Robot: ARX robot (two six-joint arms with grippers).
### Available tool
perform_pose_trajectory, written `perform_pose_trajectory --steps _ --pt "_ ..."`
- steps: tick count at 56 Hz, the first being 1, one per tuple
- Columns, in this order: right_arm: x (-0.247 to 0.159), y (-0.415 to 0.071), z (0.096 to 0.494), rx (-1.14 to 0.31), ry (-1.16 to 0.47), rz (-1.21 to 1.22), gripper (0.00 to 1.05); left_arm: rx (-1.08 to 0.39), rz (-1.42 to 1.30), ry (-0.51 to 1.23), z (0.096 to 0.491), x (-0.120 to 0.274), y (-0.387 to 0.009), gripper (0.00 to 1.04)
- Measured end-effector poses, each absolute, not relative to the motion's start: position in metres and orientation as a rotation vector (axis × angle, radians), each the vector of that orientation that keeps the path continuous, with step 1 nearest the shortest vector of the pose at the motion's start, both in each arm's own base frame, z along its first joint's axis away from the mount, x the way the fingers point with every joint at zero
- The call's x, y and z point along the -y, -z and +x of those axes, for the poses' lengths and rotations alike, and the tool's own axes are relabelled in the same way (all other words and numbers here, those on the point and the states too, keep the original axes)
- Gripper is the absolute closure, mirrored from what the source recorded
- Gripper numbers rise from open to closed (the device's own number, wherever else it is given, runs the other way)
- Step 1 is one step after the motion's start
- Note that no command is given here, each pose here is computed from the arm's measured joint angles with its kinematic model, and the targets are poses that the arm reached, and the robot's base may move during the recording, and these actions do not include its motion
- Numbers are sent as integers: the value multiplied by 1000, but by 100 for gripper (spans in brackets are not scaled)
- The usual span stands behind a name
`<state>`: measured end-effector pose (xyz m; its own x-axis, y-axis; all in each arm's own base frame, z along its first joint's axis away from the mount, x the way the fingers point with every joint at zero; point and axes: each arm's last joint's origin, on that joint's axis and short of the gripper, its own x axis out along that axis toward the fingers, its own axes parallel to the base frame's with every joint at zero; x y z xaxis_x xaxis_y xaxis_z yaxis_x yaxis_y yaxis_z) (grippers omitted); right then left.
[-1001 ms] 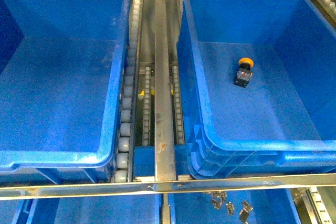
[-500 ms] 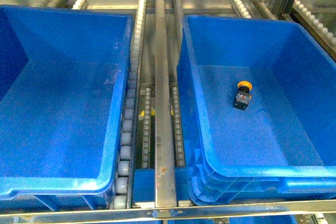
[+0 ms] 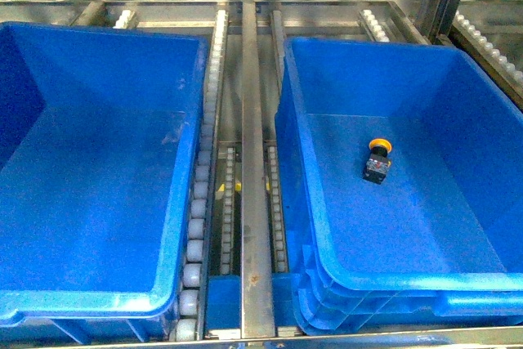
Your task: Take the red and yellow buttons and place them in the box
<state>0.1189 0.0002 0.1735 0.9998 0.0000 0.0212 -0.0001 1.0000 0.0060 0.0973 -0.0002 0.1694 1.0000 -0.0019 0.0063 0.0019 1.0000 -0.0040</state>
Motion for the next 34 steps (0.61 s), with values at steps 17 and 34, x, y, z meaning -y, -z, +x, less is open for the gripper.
perform_pose_trajectory --steps 17,34 --pt "0 -173 111 21 0 6 101 6 -4 2 97 0 -169 8" --pt "0 -170 97 17 0 6 101 6 -4 2 97 0 -169 8"
